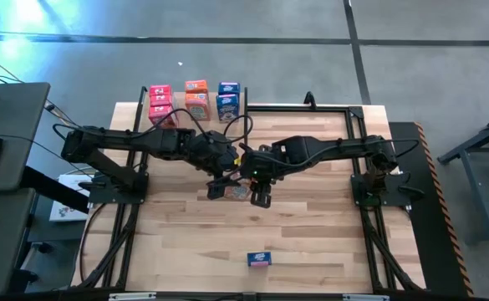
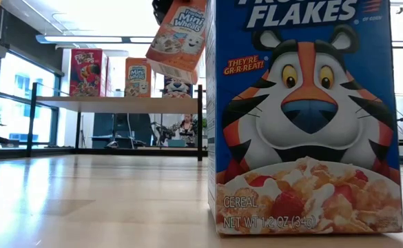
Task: Stack cereal on shelf
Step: Put the orange cereal box on the the shelf aligned with the other orange cereal boxes
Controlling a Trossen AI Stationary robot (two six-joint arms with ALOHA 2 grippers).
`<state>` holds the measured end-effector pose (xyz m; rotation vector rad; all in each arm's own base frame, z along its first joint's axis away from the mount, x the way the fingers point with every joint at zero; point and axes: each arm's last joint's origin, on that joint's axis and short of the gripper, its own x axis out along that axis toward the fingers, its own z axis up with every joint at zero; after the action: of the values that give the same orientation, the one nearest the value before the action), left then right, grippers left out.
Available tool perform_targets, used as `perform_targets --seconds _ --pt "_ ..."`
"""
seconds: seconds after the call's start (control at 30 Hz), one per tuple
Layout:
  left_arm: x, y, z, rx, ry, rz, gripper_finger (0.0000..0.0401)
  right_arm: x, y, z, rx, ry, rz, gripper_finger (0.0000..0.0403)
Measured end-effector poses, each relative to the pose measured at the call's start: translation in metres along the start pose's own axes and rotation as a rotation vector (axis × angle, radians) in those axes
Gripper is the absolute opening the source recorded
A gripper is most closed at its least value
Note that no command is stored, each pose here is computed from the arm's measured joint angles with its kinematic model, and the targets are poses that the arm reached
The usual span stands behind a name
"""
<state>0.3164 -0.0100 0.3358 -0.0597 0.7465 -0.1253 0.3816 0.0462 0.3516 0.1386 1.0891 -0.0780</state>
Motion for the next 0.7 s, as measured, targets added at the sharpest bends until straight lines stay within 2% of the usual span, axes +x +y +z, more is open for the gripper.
perform_targets --seconds 0.23,0.47,0.7 --pt "0.0000 0.0001 0.0000 0.025 0.000 0.003 0.0154 0.0000 0.0000 0.0000 -0.001 0.000 0.001 0.0142" --pt "0.0000 0.0002 0.0000 0.025 0.000 0.005 0.0160 0.0000 -0.0002 0.0000 -0.023 0.000 0.000 0.0142" --pt "0.0000 0.0000 0.0000 0.024 0.000 -0.001 0.0156 0.0000 -0.0001 -0.0001 0.006 0.008 0.028 0.0142"
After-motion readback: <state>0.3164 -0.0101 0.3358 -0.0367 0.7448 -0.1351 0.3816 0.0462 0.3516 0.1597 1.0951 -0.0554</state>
